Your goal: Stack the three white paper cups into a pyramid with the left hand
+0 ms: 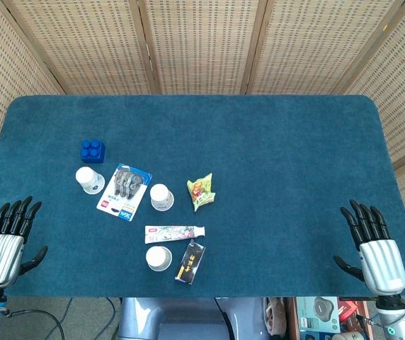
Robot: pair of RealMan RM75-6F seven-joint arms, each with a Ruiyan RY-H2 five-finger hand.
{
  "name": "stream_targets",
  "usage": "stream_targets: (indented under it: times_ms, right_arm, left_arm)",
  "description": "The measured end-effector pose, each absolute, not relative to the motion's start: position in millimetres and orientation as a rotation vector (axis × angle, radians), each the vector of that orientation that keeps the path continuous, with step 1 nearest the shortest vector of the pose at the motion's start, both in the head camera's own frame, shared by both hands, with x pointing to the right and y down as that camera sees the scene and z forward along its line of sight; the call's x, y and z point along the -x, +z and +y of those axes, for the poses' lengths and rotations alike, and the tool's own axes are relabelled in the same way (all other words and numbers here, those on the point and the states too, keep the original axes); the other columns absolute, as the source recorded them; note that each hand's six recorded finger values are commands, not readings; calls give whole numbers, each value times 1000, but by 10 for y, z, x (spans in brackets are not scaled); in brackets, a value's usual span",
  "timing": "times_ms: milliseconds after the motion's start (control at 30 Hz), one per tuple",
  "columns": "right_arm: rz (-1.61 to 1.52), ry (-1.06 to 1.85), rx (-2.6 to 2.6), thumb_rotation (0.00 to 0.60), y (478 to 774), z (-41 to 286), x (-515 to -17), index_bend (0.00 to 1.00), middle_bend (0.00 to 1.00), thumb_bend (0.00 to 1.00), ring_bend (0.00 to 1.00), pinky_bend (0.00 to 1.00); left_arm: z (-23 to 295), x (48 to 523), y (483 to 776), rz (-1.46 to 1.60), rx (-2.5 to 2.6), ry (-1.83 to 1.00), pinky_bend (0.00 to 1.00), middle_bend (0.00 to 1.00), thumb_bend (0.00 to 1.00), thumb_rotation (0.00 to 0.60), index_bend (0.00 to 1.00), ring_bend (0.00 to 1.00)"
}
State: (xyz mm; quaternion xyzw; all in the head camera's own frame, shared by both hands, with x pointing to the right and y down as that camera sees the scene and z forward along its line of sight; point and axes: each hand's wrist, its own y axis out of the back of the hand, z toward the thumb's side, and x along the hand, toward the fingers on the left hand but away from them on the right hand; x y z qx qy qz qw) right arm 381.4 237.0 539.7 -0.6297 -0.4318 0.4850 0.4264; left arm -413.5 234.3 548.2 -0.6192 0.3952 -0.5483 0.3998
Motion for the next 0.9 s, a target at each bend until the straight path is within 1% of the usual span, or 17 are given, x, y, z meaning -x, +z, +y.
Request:
stream_targets:
  times_ms: [900]
  right_arm:
    - [-1087, 1208, 1572, 600, 5374, 2371, -3828, 0, 0, 102, 0, 0]
  left_arm:
    - [2354, 4107, 5492, 992, 1582, -1387, 0, 0, 307, 600, 0, 0]
